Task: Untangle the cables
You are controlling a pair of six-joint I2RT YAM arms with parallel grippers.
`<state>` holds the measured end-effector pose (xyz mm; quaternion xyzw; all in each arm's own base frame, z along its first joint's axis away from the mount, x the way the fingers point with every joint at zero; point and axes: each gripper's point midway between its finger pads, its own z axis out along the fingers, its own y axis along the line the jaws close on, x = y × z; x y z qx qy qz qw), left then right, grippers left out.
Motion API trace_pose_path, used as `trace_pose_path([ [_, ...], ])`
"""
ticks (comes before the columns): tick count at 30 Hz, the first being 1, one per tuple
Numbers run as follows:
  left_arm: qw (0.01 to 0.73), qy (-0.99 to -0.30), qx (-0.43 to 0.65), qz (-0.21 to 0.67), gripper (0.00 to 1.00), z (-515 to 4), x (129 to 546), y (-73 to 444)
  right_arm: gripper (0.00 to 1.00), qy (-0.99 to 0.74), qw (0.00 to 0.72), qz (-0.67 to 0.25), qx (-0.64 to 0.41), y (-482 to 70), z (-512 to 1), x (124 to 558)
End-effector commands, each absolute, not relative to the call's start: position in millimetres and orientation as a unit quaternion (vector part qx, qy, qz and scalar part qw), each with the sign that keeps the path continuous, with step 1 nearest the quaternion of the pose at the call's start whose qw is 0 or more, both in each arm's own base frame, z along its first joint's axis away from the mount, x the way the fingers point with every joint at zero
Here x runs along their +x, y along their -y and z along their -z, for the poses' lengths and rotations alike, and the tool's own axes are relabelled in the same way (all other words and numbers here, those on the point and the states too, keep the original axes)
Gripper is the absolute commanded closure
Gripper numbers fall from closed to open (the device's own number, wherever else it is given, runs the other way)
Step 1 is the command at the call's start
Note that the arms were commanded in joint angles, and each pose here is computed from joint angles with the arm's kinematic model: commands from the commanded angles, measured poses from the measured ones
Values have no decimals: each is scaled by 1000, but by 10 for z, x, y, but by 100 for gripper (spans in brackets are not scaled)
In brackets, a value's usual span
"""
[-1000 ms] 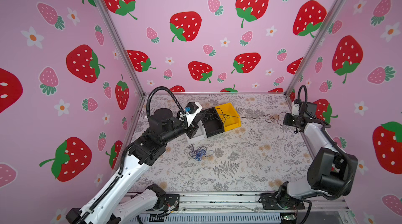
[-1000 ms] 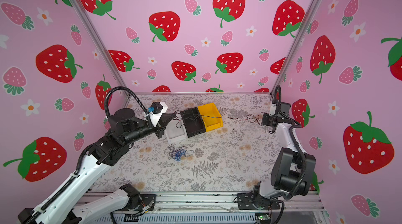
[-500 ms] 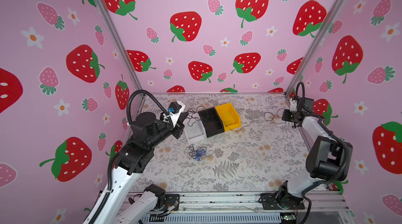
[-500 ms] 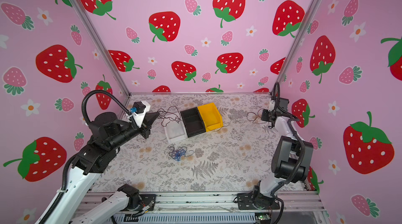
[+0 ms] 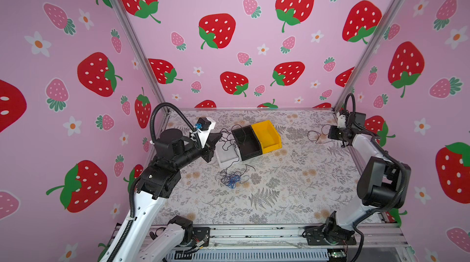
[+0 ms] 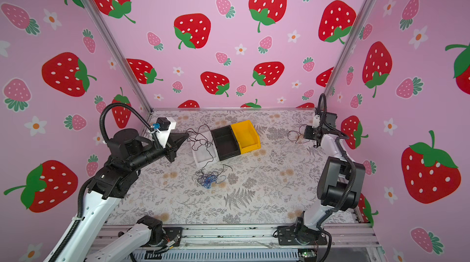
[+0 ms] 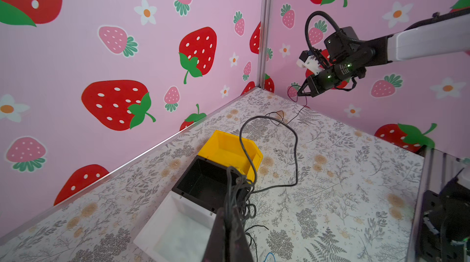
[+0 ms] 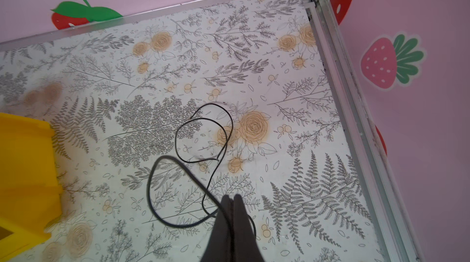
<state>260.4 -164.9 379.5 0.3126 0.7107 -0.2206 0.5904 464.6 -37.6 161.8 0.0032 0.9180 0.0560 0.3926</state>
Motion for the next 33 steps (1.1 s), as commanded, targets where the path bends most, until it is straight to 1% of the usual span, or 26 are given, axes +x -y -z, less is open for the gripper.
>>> trace_pose_path([
  [1,603,-671,331,277,100,-4053,2528,1890,100,-889,449,-73,-47,88,-2221,4655],
  [4,595,-657,368,281,100,-4089,2493,2176,100,-876,472,-74,-67,-73,-2489,4597],
  [10,589,-624,414,304,100,-4191,2452,2710,100,-851,514,-69,-84,-201,-3039,4514],
  [16,587,-584,455,328,100,-4425,2393,3281,100,-825,556,-55,-87,-196,-3621,4420],
  [21,591,-556,476,339,100,-4650,2379,3632,100,-803,589,-40,-87,-167,-4046,4395],
  [25,596,-539,483,349,100,-4830,2393,3805,100,-795,599,-30,-86,-135,-4177,4418],
  [29,596,-530,490,352,100,-4920,2413,3926,100,-796,598,-29,-86,-130,-4168,4434],
  [31,592,-531,496,349,100,-4905,2445,3980,100,-796,599,-27,-86,-121,-4165,4437],
  [33,581,-543,500,342,100,-4778,2487,4009,100,-795,600,-26,-86,-114,-4176,4431],
])
